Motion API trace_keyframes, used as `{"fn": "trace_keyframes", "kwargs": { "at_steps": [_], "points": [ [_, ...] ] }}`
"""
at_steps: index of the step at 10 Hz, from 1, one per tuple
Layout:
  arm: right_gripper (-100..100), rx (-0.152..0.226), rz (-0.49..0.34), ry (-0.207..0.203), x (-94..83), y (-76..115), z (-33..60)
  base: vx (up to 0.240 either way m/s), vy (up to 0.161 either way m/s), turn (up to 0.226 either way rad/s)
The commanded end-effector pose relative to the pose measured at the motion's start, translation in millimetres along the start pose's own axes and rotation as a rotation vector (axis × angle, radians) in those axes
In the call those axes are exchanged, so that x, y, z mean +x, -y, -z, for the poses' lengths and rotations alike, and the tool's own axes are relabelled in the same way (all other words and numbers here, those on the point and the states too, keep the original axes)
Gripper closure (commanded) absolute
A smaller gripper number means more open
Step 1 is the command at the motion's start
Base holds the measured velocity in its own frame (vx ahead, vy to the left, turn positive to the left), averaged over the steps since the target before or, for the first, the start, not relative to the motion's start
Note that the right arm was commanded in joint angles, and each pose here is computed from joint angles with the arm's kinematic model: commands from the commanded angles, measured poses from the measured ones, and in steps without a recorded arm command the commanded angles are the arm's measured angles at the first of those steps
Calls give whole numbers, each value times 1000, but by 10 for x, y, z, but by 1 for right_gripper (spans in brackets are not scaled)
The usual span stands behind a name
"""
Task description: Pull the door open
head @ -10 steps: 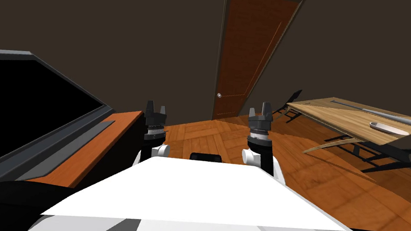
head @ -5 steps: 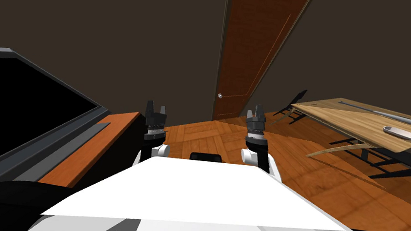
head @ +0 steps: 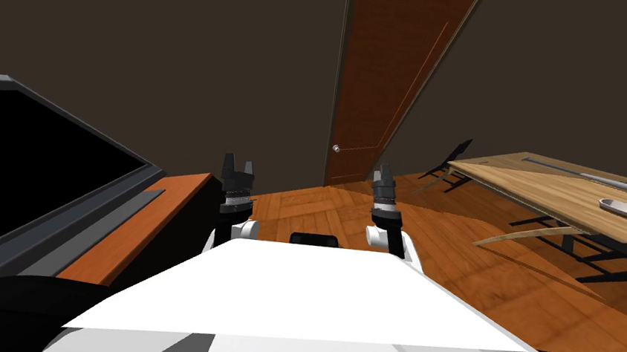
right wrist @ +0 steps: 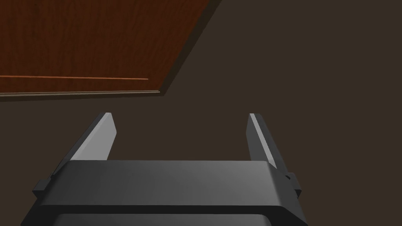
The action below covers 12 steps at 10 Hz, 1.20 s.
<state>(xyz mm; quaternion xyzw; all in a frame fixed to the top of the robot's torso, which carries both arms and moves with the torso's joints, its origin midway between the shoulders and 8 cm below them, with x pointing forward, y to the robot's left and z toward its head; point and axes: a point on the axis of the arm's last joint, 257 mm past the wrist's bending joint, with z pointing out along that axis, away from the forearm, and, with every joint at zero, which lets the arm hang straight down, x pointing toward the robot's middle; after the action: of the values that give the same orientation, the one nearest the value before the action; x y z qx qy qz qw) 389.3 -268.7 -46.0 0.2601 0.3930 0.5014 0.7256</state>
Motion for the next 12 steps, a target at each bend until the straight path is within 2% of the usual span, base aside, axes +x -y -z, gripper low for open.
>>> {"fn": "trace_keyframes", "kwargs": {
  "at_steps": [1, 12],
  "points": [
    [-100, 12, 37, -11, 24, 110, 20, 108, -9, 15],
    [-100, 88, 271, -89, 235, 807, 165, 98, -13, 15]
  ]
}}
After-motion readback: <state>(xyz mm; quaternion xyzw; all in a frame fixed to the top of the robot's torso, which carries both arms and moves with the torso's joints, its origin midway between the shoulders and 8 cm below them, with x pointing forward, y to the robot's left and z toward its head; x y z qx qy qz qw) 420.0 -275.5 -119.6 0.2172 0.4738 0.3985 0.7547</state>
